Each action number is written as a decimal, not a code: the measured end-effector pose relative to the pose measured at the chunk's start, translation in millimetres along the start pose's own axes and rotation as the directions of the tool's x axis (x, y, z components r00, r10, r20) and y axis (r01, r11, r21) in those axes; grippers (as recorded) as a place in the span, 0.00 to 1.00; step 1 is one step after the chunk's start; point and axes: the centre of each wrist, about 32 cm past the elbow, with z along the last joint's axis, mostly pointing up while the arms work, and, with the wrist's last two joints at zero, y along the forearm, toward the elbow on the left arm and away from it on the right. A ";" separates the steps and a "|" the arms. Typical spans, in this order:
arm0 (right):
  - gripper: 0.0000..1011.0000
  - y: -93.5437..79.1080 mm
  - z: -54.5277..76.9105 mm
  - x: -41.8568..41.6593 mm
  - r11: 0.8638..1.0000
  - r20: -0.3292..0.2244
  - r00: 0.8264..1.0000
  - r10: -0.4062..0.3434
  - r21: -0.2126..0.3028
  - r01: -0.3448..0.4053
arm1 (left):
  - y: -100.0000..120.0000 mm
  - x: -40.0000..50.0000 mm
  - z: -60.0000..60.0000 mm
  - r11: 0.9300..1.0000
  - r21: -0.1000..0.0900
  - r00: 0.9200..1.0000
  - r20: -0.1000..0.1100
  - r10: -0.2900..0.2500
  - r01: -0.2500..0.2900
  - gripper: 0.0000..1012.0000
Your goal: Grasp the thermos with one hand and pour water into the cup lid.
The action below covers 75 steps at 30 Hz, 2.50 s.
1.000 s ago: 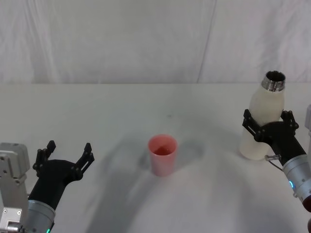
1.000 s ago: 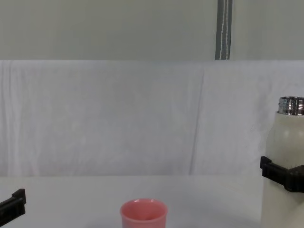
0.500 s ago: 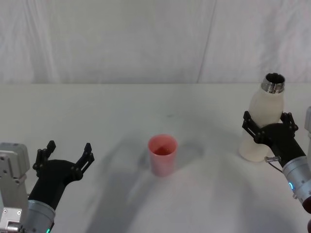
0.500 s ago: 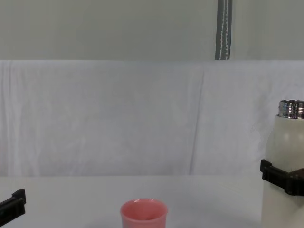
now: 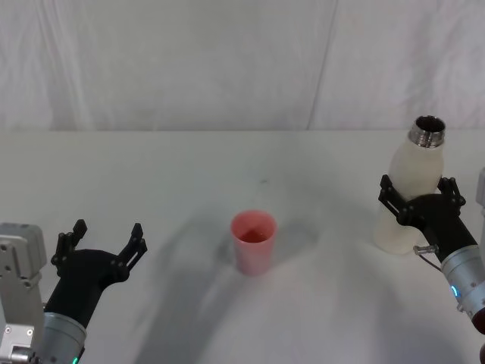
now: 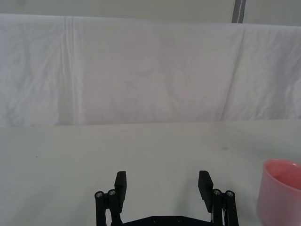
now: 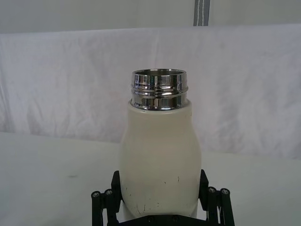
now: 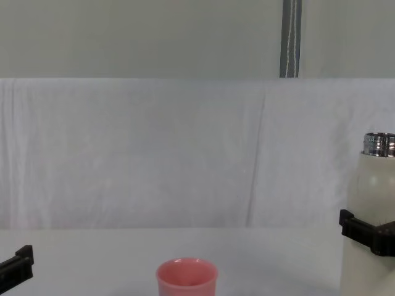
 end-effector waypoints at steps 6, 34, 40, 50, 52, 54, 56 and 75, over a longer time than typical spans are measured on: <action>0.94 0.2 -0.3 0.2 1.000 -0.002 1.000 0.001 -0.001 -0.001 | 0.0 0.0 0.0 1.000 0.000 1.000 0.000 0.000 0.000 0.99; 0.94 0.0 -0.1 0.0 1.000 -0.001 1.000 0.001 -0.002 -0.001 | 0.0 0.0 0.0 1.000 0.000 1.000 0.000 0.000 0.000 0.99; 0.94 0.1 0.1 0.0 1.000 -0.001 1.000 0.002 -0.002 -0.002 | 0.0 0.0 0.0 1.000 0.000 1.000 0.000 0.000 0.000 0.99; 0.99 0.1 0.5 0.0 1.000 -0.001 1.000 0.001 0.000 -0.001 | 0.0 0.0 0.0 1.000 0.000 1.000 0.000 0.000 0.000 0.99; 0.99 0.1 0.5 0.0 1.000 -0.001 1.000 0.001 0.000 -0.001 | 0.0 0.0 0.0 1.000 0.000 1.000 0.000 0.000 0.000 0.99; 0.99 0.1 0.5 0.0 1.000 -0.001 1.000 0.001 0.000 -0.001 | 0.0 0.0 0.0 1.000 0.000 1.000 0.000 0.000 0.000 0.99; 0.99 0.1 0.5 0.0 1.000 -0.001 1.000 0.001 0.000 -0.001 | 0.0 0.0 0.0 1.000 0.000 1.000 0.000 0.000 0.000 0.99; 0.99 -1.2 0.4 0.7 1.000 -0.001 1.000 0.001 -0.003 -0.001 | 0.0 0.0 0.0 1.000 0.000 1.000 0.000 0.000 0.000 0.99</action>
